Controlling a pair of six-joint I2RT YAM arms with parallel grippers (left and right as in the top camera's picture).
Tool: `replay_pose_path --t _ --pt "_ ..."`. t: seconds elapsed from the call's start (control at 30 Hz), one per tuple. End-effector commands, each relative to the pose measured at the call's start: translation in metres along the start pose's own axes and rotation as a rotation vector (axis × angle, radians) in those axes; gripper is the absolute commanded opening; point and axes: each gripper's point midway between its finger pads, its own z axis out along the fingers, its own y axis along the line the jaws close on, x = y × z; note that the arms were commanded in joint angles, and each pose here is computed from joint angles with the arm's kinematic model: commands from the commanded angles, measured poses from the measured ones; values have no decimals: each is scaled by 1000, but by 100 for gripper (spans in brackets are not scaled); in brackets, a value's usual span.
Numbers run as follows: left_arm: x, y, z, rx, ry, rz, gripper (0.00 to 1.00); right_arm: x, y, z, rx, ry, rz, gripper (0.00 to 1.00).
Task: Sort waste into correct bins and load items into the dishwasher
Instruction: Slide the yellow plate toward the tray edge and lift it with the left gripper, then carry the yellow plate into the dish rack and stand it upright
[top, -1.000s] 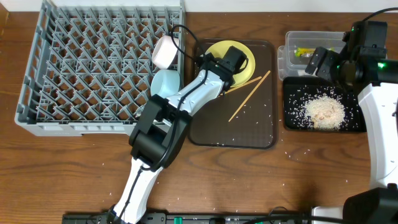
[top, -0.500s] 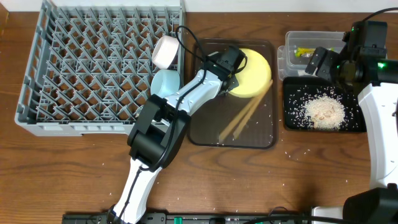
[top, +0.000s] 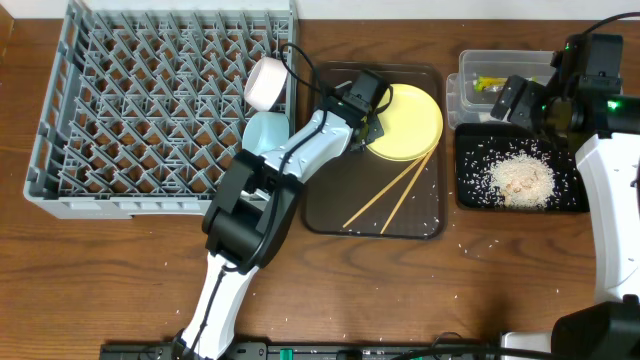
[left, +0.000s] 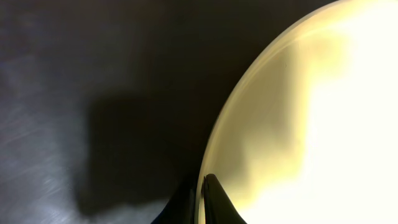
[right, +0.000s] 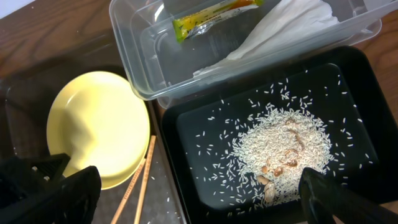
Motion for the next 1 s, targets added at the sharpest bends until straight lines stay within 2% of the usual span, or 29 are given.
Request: replay_pose_path --t 0.0,0.13,0.33,0.83,0.97 --pt "13 15 21 33 108 -17 7 -2 -1 -1 9 -6 14 99" --pt "-3 -5 5 164 131 -42 7 -2 -1 -1 9 -6 14 99" --pt "-32 -11 -27 226 83 -61 8 -2 -1 -1 9 -6 14 99" --pt "-68 -48 -127 369 -88 140 7 -2 -1 -1 9 -6 14 99" --pt "-89 -48 -168 404 -173 192 7 -2 -2 -1 9 -6 14 99"
